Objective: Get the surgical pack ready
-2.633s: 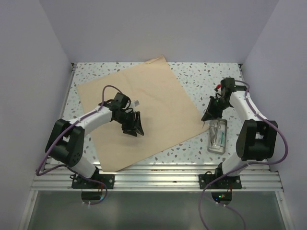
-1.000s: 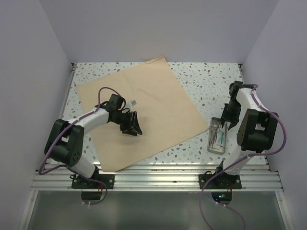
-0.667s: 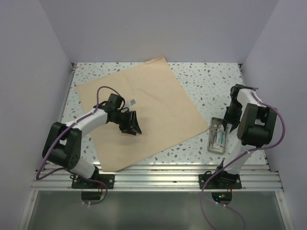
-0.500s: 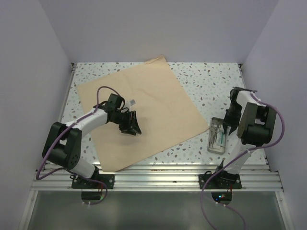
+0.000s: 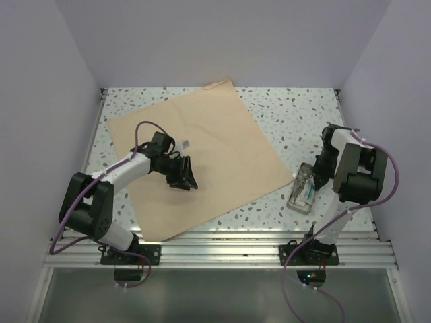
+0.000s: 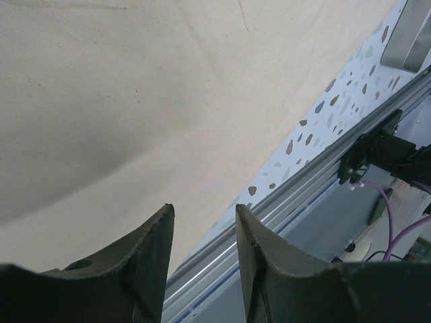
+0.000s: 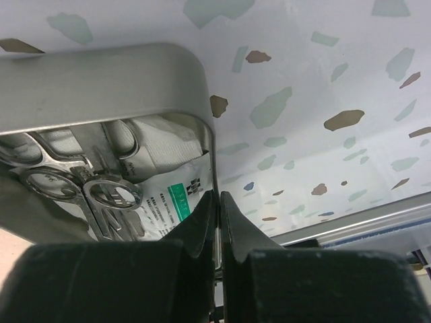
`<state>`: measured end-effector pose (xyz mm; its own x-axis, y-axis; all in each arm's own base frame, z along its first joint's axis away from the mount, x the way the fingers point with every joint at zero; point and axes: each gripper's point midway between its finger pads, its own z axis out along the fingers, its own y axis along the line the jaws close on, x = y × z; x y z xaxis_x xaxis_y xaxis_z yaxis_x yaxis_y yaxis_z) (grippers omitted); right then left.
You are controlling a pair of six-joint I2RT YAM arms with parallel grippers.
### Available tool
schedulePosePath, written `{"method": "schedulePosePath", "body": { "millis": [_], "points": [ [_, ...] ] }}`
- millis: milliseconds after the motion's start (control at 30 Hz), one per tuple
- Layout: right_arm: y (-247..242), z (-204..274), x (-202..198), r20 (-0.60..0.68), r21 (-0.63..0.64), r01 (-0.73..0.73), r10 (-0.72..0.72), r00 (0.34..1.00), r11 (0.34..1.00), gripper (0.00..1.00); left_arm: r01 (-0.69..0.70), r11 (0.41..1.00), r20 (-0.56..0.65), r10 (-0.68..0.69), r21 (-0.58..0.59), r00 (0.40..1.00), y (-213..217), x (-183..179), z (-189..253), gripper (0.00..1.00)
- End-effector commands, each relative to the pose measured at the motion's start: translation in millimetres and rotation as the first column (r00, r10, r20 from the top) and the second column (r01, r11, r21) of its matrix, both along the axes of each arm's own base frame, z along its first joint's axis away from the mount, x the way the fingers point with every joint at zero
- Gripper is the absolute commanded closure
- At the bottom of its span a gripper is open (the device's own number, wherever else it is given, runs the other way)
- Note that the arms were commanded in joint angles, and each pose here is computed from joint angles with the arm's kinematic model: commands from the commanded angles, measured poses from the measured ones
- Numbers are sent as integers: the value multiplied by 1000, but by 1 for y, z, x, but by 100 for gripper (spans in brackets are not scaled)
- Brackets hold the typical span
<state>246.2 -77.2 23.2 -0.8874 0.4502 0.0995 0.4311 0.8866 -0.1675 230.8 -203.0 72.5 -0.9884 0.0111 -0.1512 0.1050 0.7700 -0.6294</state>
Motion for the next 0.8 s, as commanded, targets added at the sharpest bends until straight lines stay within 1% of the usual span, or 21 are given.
{"method": "schedulePosePath", "body": {
  "millis": [0,233,400,567,600,700,733,767],
  "points": [
    [-8,16,11,49,-37,15,-13,999,999,100,9,1000,60,-8,-10,998,1,8,13,55],
    [-10,51,14,87,-61,46,-41,995,997,100,-2,1000,78,1,16,997,5,13,13,57],
    [-6,82,20,161,-48,79,-71,984,996,100,-53,994,118,41,94,992,18,24,16,57],
    [27,101,34,251,88,131,-150,956,987,100,-165,970,203,128,180,971,39,43,28,55],
    [31,106,39,272,96,133,-154,950,986,100,-190,963,216,148,190,965,43,45,32,54],
    [70,113,59,306,159,108,-153,940,981,100,-283,925,264,216,254,940,64,55,40,53],
    [95,115,68,321,175,80,-134,938,981,100,-334,892,286,249,303,925,77,59,41,53],
    [109,120,78,346,190,65,-129,929,980,100,-383,867,296,293,318,909,84,60,44,52]
  ]
}}
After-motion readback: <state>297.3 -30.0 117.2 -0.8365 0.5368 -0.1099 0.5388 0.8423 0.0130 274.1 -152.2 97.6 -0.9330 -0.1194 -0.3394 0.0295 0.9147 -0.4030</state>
